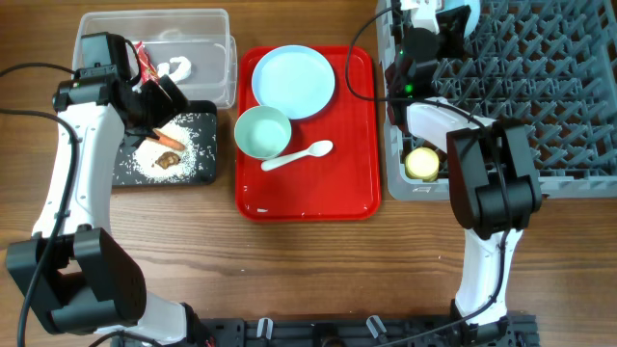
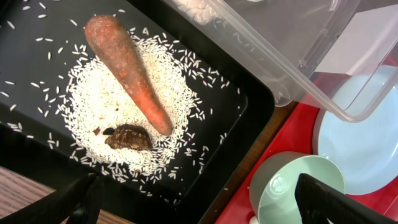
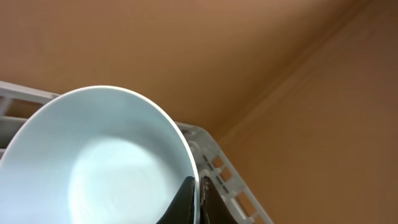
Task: Sort waste into correct bins and load items into the dishwasher rack
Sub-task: 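Grasp blue bowl with right gripper and lift it, then place blue bowl in back of dish rack with right gripper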
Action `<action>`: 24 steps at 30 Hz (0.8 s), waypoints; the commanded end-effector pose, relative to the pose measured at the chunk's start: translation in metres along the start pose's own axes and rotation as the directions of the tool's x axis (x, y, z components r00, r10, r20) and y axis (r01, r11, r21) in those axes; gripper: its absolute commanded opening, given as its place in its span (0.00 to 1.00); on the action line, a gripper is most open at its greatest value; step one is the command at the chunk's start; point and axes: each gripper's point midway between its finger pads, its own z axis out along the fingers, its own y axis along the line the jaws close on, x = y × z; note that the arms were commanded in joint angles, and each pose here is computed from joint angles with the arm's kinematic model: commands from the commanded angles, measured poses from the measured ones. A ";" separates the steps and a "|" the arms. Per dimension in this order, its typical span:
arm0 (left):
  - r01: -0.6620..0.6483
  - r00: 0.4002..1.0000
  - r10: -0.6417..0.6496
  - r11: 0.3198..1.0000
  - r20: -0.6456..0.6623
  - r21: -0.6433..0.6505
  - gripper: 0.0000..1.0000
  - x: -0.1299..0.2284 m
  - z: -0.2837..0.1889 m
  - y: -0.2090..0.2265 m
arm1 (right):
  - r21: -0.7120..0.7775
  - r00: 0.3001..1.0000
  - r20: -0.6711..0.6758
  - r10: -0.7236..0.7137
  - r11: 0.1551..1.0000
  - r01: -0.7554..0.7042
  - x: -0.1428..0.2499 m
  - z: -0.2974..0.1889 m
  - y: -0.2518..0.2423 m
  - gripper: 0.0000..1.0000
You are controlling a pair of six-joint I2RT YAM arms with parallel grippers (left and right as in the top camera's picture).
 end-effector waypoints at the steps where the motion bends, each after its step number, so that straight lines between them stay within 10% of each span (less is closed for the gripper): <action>1: -0.010 1.000 0.010 1.000 0.004 0.018 1.00 0.001 -0.004 -0.004 | -0.006 0.988 0.055 0.142 0.990 -0.142 -0.015 0.000 -0.004 0.04; 9: -0.010 1.000 0.010 1.000 0.004 0.018 1.00 0.001 -0.004 -0.004 | -0.100 0.950 0.078 0.303 0.950 -0.295 -0.062 -0.020 -0.031 0.04; 15: -0.010 1.000 0.010 1.000 0.004 0.018 1.00 0.001 -0.004 -0.004 | -0.704 0.775 -0.032 0.632 0.536 -0.466 -0.163 -0.105 -0.088 0.04; 24: -0.010 1.000 0.010 1.000 0.004 0.018 1.00 0.001 -0.004 -0.004 | -0.439 0.970 -0.068 0.234 0.866 -0.239 -0.155 -0.008 -0.057 0.04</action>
